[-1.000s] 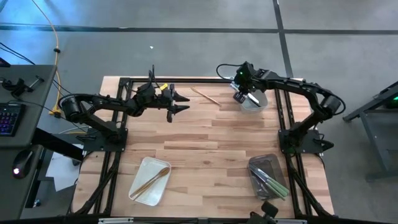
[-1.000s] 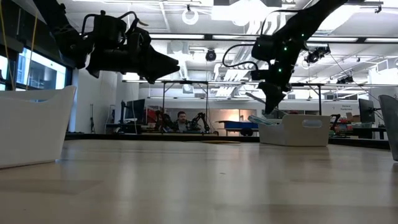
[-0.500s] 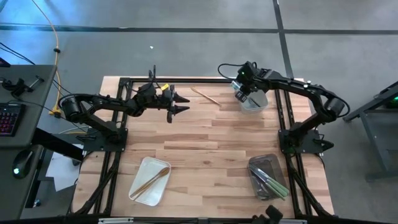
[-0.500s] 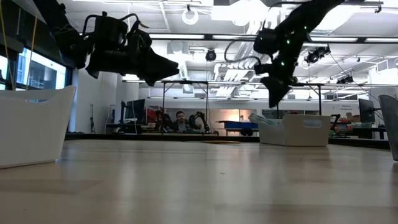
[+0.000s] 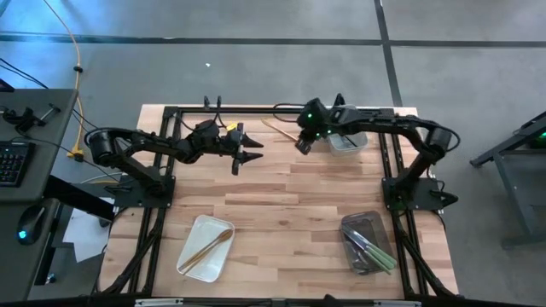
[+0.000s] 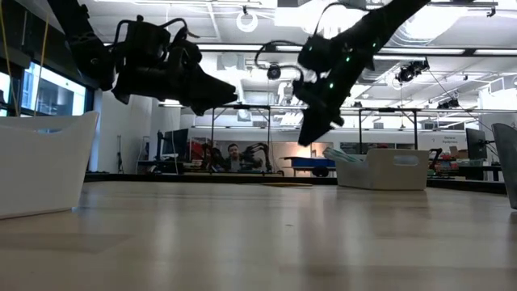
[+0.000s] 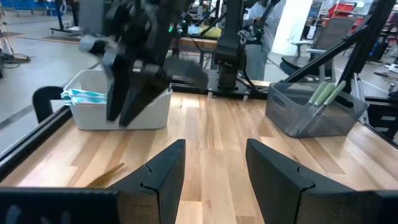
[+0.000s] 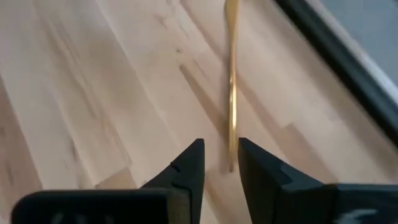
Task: Sort silverware by color (type)
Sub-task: Put the gold table knife into the white bin
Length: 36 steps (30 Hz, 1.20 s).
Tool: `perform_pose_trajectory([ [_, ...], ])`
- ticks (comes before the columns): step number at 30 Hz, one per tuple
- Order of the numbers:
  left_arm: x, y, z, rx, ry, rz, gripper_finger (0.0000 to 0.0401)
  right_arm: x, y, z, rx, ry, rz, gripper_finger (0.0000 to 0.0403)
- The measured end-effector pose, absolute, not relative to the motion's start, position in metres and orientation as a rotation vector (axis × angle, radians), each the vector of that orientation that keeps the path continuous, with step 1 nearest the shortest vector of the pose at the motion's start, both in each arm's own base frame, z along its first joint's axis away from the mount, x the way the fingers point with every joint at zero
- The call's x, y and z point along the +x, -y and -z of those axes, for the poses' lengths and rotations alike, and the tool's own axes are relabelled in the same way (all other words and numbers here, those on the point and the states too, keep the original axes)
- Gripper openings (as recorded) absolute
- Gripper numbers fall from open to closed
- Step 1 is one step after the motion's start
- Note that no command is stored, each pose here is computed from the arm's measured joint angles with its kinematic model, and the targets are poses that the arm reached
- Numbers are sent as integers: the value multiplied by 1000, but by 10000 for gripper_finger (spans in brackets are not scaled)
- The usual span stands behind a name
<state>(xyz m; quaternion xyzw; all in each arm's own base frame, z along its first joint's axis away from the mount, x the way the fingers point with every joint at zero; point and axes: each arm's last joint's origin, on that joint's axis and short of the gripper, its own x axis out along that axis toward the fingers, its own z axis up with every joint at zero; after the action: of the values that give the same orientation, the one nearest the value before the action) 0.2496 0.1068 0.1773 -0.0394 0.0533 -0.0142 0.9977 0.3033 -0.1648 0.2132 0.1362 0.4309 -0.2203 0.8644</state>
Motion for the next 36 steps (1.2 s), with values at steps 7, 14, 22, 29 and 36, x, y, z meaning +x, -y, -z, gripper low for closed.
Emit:
perform_pose_trajectory([
  [7, 251, -104, -177, -81, -114, 40, 158, 316, 166, -173, 367, -1002, 478, 124],
  [14, 250, -103, -172, -100, -153, 40, 158, 320, 169, -147, 410, -1072, 532, 120],
  [22, 250, -103, -168, -120, -195, 39, 158, 321, 169, -138, 423, -1088, 544, 48],
  [29, 249, -103, -168, -121, -199, 39, 158, 327, 158, -139, 458, -1078, 432, 9],
  [36, 249, -103, -166, -132, -218, 38, 158, 337, 151, -157, 423, -1026, 461, 49],
])
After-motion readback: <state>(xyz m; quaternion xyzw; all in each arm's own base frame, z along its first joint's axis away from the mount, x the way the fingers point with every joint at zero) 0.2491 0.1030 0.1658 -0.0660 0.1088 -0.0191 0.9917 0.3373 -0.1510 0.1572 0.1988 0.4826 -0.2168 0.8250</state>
